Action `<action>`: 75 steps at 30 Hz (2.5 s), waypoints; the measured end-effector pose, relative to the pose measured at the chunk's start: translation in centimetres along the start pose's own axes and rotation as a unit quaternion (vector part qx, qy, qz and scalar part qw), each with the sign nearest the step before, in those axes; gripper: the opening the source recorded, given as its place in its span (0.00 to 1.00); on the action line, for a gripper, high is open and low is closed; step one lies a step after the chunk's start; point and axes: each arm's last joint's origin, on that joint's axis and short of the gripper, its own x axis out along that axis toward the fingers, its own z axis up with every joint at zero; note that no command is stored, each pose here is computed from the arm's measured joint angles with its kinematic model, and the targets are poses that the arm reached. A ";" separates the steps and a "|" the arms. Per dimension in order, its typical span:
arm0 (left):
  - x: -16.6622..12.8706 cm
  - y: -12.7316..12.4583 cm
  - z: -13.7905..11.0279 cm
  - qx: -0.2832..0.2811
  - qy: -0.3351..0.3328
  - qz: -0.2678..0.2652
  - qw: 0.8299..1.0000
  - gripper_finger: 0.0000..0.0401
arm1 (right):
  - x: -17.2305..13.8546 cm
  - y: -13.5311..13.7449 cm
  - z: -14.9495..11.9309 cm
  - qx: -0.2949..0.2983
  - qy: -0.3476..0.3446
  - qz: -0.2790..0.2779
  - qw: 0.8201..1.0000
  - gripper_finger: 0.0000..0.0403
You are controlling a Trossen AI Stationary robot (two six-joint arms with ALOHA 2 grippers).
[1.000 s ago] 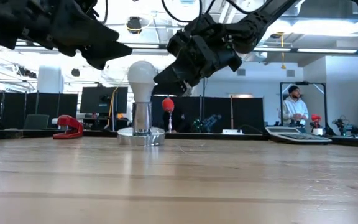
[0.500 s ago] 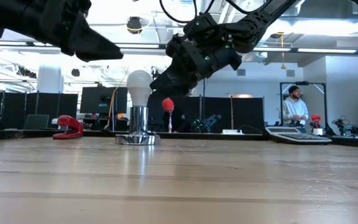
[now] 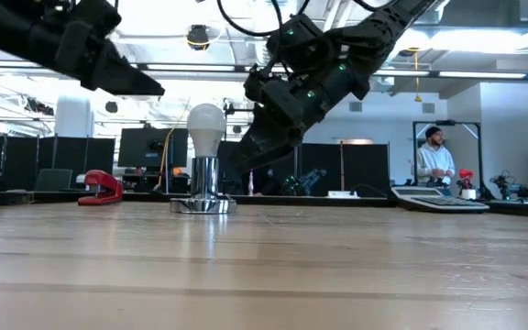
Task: Screw lightbulb
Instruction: Remove the lightbulb from the silver lamp socket
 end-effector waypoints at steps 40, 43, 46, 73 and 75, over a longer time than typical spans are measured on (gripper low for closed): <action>4.8 6.8 -5.1 -0.038 -0.025 -0.035 0.998 0.01 | -1.5 3.1 -2.8 0.054 -0.335 -0.111 0.934 0.02; 5.7 7.1 -5.2 -0.046 -0.011 -0.035 0.998 0.00 | -1.5 3.1 -2.7 0.054 -0.336 -0.111 0.934 0.02; 6.6 7.2 -5.2 -0.052 -0.011 -0.035 0.998 0.00 | -1.5 3.1 -2.3 0.060 -0.341 -0.109 0.932 0.03; 10.2 6.2 -5.5 -0.087 -0.001 -0.099 0.991 0.00 | -1.0 1.4 -1.8 0.061 -0.294 -0.138 0.944 0.02; 10.2 6.1 -5.5 -0.090 0.000 -0.103 0.991 0.00 | -1.0 1.2 -1.8 0.061 -0.294 -0.139 0.943 0.02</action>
